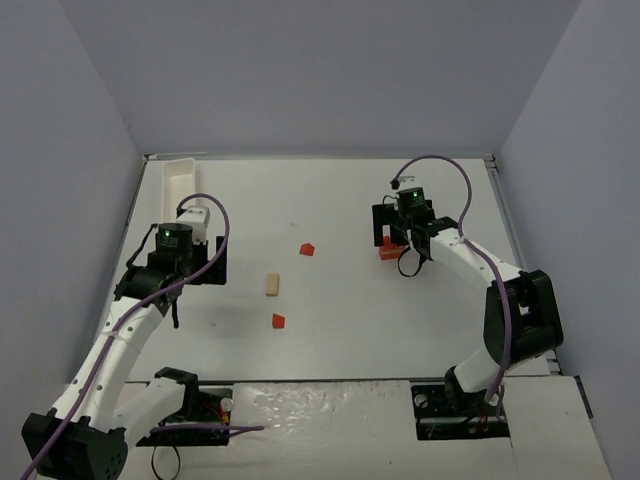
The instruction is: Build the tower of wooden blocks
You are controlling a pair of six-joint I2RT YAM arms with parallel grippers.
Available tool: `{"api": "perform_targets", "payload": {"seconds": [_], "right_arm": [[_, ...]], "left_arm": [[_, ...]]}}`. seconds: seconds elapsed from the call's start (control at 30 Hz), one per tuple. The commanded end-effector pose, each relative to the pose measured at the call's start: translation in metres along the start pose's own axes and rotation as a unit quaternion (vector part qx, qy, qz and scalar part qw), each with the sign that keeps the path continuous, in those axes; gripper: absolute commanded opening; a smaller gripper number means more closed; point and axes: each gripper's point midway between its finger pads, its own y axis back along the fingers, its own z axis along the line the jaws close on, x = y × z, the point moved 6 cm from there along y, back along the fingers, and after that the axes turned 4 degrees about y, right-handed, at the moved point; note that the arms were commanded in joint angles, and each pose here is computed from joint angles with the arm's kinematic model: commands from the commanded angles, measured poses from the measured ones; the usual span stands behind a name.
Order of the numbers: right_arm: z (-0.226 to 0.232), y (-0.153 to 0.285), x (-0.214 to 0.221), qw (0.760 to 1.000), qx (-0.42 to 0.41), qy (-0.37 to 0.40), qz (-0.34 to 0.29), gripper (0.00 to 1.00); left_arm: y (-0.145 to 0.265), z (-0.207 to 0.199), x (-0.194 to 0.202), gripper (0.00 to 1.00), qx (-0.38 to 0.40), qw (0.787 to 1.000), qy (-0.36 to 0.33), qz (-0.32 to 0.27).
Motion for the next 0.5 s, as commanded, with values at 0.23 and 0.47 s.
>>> {"api": "perform_targets", "payload": {"seconds": [0.23, 0.47], "right_arm": [[-0.001, -0.008, -0.001, 1.0, -0.014, -0.009, 0.007, 1.0], [0.0, -0.014, 0.001, 1.0, -0.02, -0.007, 0.015, 1.0]], "left_arm": [[0.002, -0.003, -0.016, 0.95, 0.009, 0.999, 0.0, -0.035], [0.001, -0.003, -0.016, 0.95, 0.009, 0.999, 0.0, -0.032]]}}
